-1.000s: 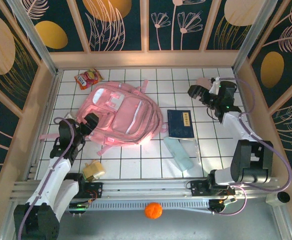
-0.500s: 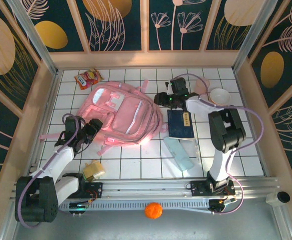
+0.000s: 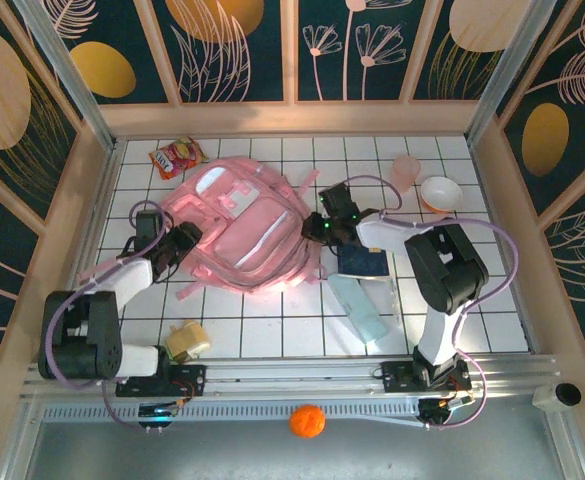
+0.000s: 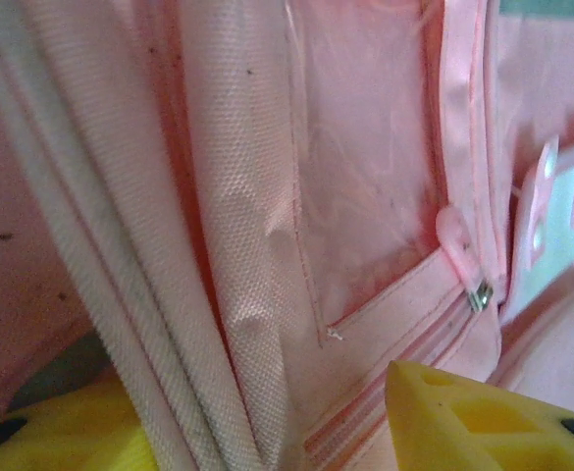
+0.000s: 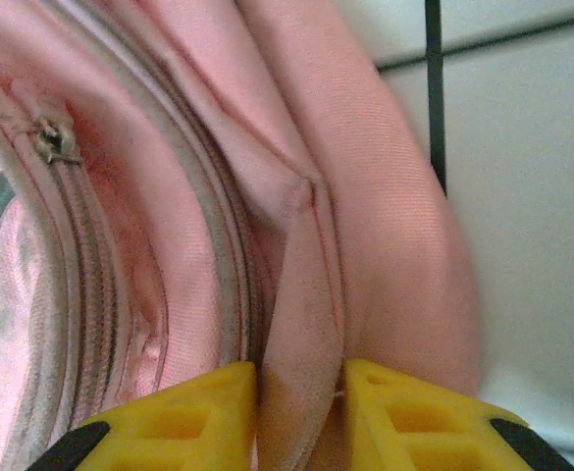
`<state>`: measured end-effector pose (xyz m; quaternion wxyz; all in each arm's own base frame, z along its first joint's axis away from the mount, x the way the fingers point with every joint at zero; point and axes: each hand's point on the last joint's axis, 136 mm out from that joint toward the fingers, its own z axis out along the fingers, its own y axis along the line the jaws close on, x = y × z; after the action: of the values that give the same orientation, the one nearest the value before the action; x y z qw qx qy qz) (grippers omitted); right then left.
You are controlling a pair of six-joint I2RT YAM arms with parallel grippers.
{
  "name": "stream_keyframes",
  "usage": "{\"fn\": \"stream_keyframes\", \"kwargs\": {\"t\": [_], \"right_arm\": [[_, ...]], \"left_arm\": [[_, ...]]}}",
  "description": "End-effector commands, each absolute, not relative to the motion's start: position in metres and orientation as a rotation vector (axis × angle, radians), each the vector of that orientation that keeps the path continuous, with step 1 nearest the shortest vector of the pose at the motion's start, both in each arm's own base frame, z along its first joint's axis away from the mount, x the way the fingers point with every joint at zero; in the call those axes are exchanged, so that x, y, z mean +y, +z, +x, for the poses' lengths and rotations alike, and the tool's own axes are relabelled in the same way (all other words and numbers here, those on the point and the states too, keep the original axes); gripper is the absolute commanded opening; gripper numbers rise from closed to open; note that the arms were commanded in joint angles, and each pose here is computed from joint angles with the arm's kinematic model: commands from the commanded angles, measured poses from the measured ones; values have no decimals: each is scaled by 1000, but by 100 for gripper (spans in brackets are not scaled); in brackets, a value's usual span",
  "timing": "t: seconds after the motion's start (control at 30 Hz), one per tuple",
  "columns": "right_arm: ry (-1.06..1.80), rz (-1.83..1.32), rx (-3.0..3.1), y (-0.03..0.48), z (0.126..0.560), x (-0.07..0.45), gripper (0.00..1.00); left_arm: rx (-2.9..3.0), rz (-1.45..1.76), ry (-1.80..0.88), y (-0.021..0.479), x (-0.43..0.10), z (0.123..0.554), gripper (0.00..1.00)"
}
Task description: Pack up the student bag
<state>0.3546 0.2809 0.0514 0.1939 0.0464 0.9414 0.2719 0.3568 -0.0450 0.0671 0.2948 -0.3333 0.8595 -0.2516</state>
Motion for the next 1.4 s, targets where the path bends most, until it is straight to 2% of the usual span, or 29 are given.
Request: {"fn": "stream_keyframes", "kwargs": {"t": [0.0, 0.37, 0.47, 0.57, 0.63, 0.77, 0.9, 1.07, 1.2, 1.37], "right_arm": [[887, 147, 2662, 63, 315, 317, 28], [977, 281, 2643, 71, 263, 327, 30], [956, 311, 2632, 73, 256, 321, 34], [934, 336, 2597, 87, 255, 311, 42], [911, 349, 2578, 100, 254, 302, 50], [898, 341, 2521, 131, 249, 285, 55], [829, 323, 2412, 165, 255, 254, 58], [775, 255, 2190, 217, 267, 220, 64], [801, 250, 2048, 242, 270, 200, 68], [848, 263, 1963, 250, 265, 190, 69]], "left_arm": [[2279, -704, -768, 85, -70, 385, 53], [2405, -487, -765, 70, -121, 419, 55], [2400, -457, -733, 74, -120, 424, 56], [2386, -425, -703, 87, -116, 425, 65], [2371, -371, -664, 105, -113, 421, 67], [2297, -255, -511, 147, -94, 401, 70], [2210, 91, -330, 190, -92, 376, 70], [2124, 525, -205, 207, -113, 351, 69], [2028, 920, -188, 196, -171, 326, 67], [1959, 1302, -269, 151, -238, 296, 66]]}}
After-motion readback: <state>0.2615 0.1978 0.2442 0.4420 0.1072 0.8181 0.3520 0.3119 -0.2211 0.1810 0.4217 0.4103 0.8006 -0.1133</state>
